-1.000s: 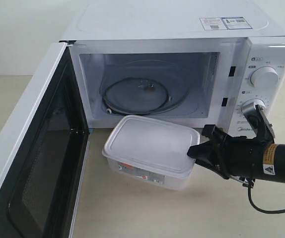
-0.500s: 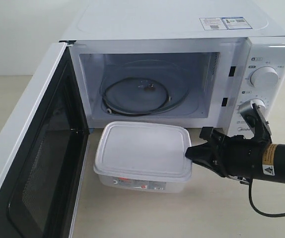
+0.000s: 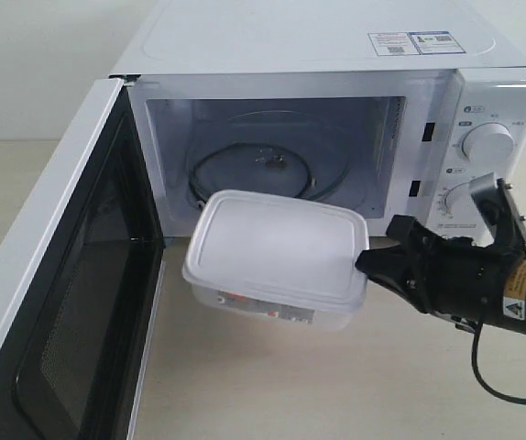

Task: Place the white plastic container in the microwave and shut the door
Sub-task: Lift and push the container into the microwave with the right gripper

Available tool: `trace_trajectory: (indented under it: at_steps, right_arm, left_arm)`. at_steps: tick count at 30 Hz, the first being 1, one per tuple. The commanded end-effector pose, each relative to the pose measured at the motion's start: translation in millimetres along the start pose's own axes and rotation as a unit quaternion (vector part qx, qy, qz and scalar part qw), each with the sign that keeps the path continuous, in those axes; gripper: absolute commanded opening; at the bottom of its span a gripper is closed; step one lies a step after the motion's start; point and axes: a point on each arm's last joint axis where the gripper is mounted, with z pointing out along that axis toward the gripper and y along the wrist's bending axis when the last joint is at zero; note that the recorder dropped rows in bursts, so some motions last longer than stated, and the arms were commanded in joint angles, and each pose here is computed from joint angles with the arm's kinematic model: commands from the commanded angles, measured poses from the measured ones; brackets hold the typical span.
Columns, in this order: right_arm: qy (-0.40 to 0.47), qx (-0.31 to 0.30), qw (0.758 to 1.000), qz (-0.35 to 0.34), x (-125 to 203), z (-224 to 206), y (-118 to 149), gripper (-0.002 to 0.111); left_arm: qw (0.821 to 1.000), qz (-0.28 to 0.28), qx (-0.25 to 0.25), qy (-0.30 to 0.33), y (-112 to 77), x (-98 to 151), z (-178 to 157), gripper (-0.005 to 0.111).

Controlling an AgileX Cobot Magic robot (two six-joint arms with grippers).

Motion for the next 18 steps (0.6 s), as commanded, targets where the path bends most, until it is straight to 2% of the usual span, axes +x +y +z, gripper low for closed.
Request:
trace_trajectory:
  at_steps: [1,6,18]
  right_arm:
    - [-0.065,-0.010,0.998,0.025,-3.6,-16.8,7.6,0.000]
    - [-0.094,-0.030,0.993,0.070,-2.4,-16.5,16.0,0.000]
    - [-0.215,0.021,0.968,0.131,31.8,5.8,45.4,0.000]
  left_arm:
    - [1.000,0.001,-0.002,-0.007,0.2,-0.5,0.0,0.004]
    - [1.000,0.001,-0.002,-0.007,0.2,-0.5,0.0,0.004]
    - [1.000,0.001,-0.002,-0.007,0.2,-0.5,0.0,0.004]
